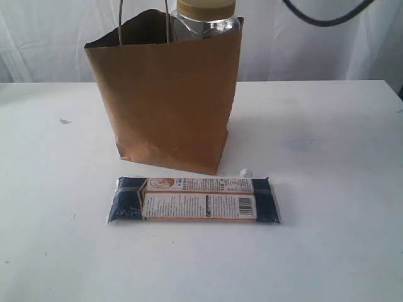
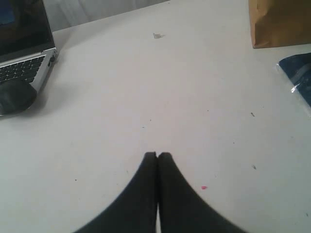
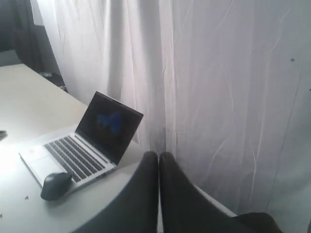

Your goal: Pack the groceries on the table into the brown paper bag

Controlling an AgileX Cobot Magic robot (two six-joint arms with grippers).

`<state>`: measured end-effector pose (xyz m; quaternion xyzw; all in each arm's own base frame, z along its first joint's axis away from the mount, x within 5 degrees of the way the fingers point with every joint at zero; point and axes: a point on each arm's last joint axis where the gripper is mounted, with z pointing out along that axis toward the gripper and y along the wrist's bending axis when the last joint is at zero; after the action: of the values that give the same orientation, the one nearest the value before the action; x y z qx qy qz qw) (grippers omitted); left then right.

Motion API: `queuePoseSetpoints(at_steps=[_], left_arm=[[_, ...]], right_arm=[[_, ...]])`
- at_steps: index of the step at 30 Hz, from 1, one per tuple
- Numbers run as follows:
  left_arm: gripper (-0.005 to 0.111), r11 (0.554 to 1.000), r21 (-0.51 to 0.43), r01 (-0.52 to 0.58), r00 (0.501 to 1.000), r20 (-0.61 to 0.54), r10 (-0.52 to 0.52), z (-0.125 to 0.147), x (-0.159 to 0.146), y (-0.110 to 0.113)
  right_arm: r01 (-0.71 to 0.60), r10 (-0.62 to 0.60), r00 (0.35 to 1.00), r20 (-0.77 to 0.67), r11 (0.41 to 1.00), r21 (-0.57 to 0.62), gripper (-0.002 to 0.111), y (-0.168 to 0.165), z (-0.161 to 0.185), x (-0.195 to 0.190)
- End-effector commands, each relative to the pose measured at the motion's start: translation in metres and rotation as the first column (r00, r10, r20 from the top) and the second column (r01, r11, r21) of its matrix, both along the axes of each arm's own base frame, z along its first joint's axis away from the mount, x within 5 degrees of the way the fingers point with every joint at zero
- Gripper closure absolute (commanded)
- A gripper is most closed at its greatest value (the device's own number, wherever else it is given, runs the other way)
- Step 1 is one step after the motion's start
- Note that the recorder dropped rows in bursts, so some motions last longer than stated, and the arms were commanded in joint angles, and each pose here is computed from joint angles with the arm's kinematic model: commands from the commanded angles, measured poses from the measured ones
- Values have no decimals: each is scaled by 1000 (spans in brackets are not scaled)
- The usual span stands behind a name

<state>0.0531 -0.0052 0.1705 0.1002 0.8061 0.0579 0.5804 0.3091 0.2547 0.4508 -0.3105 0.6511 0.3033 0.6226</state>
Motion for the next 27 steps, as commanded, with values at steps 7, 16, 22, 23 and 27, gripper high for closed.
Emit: queuePoseSetpoints(at_steps=[7,16,22,23,27], left_arm=[[107,1000,-3,7,1000,3,-7,-1,0,0],[107,1000,-3,7,1000,3,-7,-1,0,0],[107,1000,-3,7,1000,3,-7,-1,0,0],[107,1000,-3,7,1000,3,-7,-1,0,0],[107,1000,-3,7,1000,3,-7,-1,0,0]], right_arm=[[212,-252,968,1,812,-543,108,-61,14,-44],[509,-580,808,110,591,-626,108,-133,23,-80],[516,-697,707,121,391,-762,108,-163,-54,-43],[498,-715,692,96,378,-781,108,-166,-70,-35],[308,-786,595,-169,418,-855,108,-172,-155,0]])
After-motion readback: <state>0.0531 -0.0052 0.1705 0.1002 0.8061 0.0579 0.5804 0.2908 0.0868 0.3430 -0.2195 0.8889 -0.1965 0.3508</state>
